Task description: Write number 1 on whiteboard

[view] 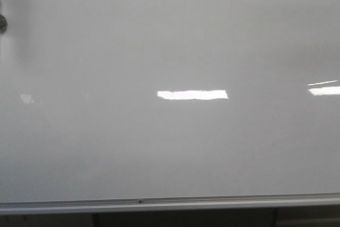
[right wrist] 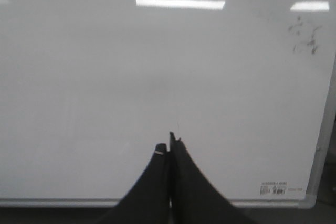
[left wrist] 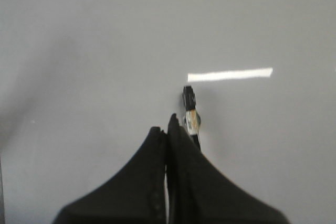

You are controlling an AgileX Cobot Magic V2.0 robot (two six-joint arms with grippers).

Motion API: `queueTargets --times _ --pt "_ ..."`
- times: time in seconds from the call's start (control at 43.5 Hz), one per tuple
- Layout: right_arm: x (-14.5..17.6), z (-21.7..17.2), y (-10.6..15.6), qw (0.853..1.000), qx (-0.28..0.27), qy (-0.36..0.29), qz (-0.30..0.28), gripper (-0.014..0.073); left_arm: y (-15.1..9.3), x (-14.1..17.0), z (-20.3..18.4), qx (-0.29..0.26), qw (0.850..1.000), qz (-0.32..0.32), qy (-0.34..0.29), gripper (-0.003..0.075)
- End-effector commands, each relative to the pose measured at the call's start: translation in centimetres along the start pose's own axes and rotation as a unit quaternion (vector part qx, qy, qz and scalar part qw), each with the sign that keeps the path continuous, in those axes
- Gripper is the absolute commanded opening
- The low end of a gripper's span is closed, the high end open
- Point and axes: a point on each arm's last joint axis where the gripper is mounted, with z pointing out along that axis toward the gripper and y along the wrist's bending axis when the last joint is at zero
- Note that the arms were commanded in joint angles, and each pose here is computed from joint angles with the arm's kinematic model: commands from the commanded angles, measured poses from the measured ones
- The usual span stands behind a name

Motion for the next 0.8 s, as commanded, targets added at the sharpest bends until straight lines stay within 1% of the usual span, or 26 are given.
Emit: queueTargets --times 0.0,0.138,0.276,0.459,0.505,0.528,0.574,0.597,0.62,0.712,0.735,0.781 --pt "-1.2 1.1 0.0 1.0 0.001 -0.001 -0.002 -0.0067 0.0 -1.0 0.7 0.006 1.0 -0.004 -0.006 -0.0019" --pt "-0.9 2.8 0.0 0.999 0.001 0.046 -0.002 -0.0067 -0.1 -0.1 1.5 0.009 0.999 -0.005 0.037 -0.0019" --pt "-0.6 4.3 0.0 0.996 0.001 0.086 -0.003 -0.0067 -0.1 0.6 2.0 0.009 0.999 -0.007 0.043 -0.0019" --pt "-0.5 5.2 0.0 0.995 0.001 0.102 -0.003 -0.0064 -0.2 1.0 2.2 0.011 0.999 -0.009 0.049 -0.0016" --pt "-0.4 5.3 0.0 0.994 0.001 0.106 -0.003 -0.0045 -0.2 1.0 2.3 0.011 0.999 -0.009 0.05 0.0003" --pt "-0.4 5.4 0.0 0.994 0.001 0.107 -0.004 -0.0025 -0.2 1.1 2.3 0.011 0.999 -0.009 0.052 0.0021" --pt "-0.4 5.4 0.1 0.994 0.0 0.107 -0.008 0.0044 -0.2 1.1 2.2 0.011 0.998 -0.009 0.055 0.0077" --pt "-0.4 5.4 0.1 0.994 -0.001 0.107 -0.008 0.0083 -0.2 1.2 2.2 0.011 0.998 -0.009 0.056 0.0113" --pt "-0.4 5.4 0.1 0.994 -0.001 0.107 -0.008 0.0127 -0.2 1.2 2.2 0.011 0.998 -0.009 0.055 0.017" --pt "-0.4 5.4 0.2 0.994 -0.005 0.107 -0.01 0.0344 -0.2 1.2 2.2 0.011 0.998 -0.009 0.056 0.0363" --pt "-0.4 5.4 0.2 0.994 -0.005 0.107 -0.011 0.0421 -0.2 1.1 2.2 0.011 0.998 -0.009 0.055 0.0407" --pt "-0.4 5.4 0.2 0.994 -0.006 0.107 -0.011 0.0524 -0.2 1.1 2.3 0.011 0.998 -0.009 0.054 0.0485"
